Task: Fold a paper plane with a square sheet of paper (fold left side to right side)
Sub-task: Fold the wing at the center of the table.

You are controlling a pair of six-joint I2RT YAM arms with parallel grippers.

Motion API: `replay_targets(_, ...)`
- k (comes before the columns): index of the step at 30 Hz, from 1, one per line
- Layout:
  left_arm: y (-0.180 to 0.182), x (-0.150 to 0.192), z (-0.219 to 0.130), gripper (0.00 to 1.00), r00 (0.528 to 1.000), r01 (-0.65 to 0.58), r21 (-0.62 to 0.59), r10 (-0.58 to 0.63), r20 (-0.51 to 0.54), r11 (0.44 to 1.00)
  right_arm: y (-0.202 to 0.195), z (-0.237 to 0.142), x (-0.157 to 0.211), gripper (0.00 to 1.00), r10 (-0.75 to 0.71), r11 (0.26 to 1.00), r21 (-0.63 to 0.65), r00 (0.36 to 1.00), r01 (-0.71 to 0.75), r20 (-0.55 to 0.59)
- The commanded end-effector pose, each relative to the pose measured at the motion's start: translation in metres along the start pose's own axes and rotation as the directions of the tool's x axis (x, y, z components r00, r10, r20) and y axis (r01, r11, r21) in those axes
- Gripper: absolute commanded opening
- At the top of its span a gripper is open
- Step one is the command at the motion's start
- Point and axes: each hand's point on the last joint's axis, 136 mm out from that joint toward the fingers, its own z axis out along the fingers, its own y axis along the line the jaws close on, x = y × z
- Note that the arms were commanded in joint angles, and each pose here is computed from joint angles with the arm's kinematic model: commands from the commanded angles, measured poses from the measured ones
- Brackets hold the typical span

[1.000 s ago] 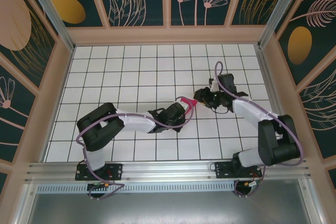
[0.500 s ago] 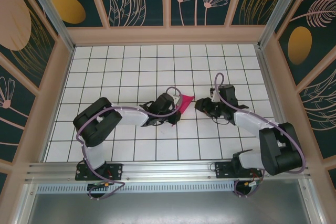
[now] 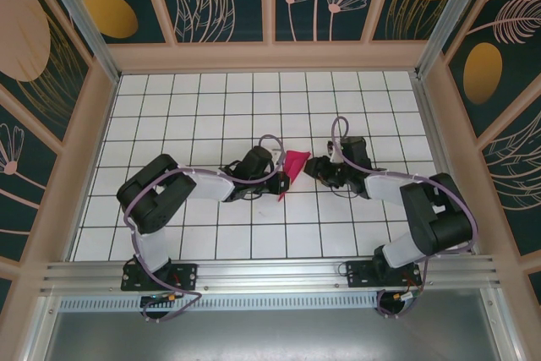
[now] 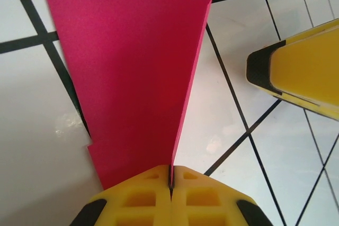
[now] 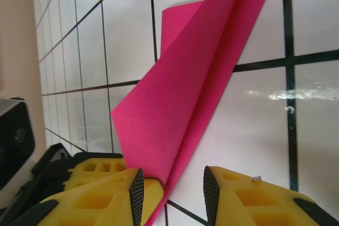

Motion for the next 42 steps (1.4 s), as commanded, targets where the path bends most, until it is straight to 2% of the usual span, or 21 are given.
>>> replay_targets(1, 0.0, 0.003, 0.006, 0.0, 0.997, 0.081, 0.058, -0.08, -0.012, 0.995, 0.023, 0.005, -0.015, 0.38, -0.024, 0.996, -0.08, 0.999, 0.027, 0.041)
replay_targets(4, 0.003, 0.006, 0.01, 0.0, 0.993, 0.118, 0.066, -0.116, -0.022, 0.991, 0.022, 0.011, -0.016, 0.37, -0.01, 0.996, -0.088, 0.999, 0.013, 0.035)
replay_targets(11, 0.006, 0.006, 0.011, 0.0, 0.988, 0.156, 0.063, -0.155, -0.014, 0.986, 0.005, 0.02, -0.018, 0.39, 0.021, 1.0, 0.003, 0.999, -0.021, 0.029)
replay_targets(27, 0.005, 0.006, 0.013, 0.0, 0.97, 0.242, 0.103, -0.243, -0.001, 0.965, -0.005, 0.039, -0.018, 0.4, 0.061, 0.992, 0.108, 0.998, -0.058, -0.025)
replay_targets(31, 0.008, 0.006, 0.013, 0.0, 0.966, 0.257, 0.101, -0.259, 0.007, 0.961, -0.008, 0.037, -0.016, 0.43, 0.065, 0.99, 0.129, 0.998, -0.062, -0.018)
replay_targets(36, 0.01, 0.006, 0.012, 0.0, 0.963, 0.267, 0.102, -0.269, 0.01, 0.958, -0.005, 0.03, -0.017, 0.5, 0.053, 0.991, 0.127, 0.999, -0.052, 0.0)
replay_targets(42, 0.013, 0.008, 0.013, 0.0, 0.96, 0.277, 0.101, -0.279, 0.006, 0.956, -0.01, 0.039, -0.012, 0.5, 0.075, 0.986, 0.149, 0.997, -0.069, -0.035)
